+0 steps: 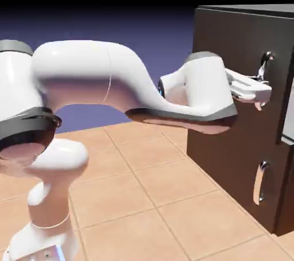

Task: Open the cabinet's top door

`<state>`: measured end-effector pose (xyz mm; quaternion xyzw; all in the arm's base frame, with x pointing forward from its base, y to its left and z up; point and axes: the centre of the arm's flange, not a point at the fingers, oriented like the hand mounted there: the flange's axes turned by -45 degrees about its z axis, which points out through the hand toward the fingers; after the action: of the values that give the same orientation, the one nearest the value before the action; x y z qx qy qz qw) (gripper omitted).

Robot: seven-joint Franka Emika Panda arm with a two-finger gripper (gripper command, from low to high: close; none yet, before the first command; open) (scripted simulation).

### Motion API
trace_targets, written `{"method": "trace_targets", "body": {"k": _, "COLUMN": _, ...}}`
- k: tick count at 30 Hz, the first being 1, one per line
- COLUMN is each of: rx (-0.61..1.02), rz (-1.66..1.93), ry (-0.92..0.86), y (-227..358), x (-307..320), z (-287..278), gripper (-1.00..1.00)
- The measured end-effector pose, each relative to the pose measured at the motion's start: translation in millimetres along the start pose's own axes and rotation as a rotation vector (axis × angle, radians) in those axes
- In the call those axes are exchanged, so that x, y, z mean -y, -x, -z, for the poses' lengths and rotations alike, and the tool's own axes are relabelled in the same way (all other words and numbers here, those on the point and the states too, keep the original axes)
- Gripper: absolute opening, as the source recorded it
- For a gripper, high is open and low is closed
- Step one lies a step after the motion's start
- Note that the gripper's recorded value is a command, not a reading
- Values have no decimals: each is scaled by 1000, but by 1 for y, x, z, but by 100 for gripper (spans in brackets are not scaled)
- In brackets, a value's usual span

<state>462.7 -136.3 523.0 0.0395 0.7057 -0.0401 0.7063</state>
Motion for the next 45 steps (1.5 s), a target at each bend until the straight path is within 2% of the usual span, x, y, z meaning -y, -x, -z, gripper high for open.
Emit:
{"method": "trace_targets", "body": {"k": 14, "rx": 0, "rz": 0, "ry": -159, "y": 0, "x": -29, "z": 77, "gripper": -100}}
{"method": "trace_targets", "body": {"k": 27, "rx": 0, "rz": 1, "ry": -379, "y": 0, "x": -90, "z": 175, "gripper": -100}}
{"method": "trace_targets", "body": {"k": 45, "rx": 0, "rz": 0, "ry": -618, "y": 0, "x": -178, "z": 264, "gripper": -100}}
